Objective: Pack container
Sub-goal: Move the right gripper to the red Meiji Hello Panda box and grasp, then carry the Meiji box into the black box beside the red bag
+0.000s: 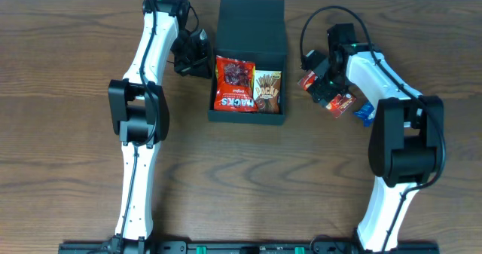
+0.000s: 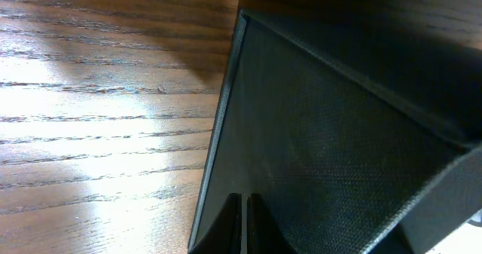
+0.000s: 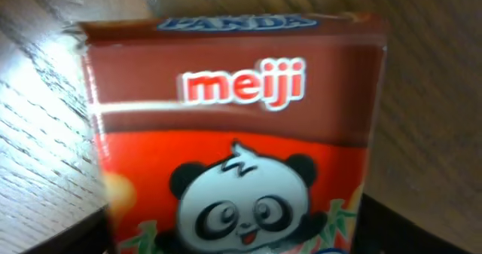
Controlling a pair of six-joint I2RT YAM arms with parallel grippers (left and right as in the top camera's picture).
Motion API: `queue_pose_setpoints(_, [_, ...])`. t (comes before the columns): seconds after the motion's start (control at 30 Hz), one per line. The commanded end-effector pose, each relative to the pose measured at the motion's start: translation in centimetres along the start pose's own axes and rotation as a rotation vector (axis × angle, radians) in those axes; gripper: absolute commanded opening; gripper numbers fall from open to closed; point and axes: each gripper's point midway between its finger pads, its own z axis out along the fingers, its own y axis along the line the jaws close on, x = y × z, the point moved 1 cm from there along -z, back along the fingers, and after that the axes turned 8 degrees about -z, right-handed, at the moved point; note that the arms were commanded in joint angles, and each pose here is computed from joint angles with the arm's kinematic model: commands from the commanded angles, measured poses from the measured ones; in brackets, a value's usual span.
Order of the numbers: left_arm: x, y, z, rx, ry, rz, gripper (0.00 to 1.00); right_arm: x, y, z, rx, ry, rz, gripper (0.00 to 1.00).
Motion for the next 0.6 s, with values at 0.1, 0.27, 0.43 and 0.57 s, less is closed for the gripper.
queue_pose_setpoints(0.1, [0.3, -0.1, 0.9, 0.009, 0.029, -0.002, 0.06, 0.1, 0.4, 0.2, -0.003, 0.004, 0.069, 0.65])
queue_pose_setpoints(0.27, [0.3, -0.1, 0.9, 0.008, 0.029, -0.002, 0.06, -0.3, 0.1, -0.1, 0.006, -0.006, 0.155, 0.55])
queue_pose_setpoints(0.43, [0.2, 0.0, 0.9, 0.009, 0.028, -0.004, 0.06, -2.0, -1.5, -2.0, 0.044, -0.059, 0.278, 0.56])
queue_pose_setpoints(0.57, [-0.2, 0.7, 0.3, 0.016, 0.019, -0.023, 0.06, -4.7, -3.0, -5.4, 0.087, -0.138, 0.353, 0.63])
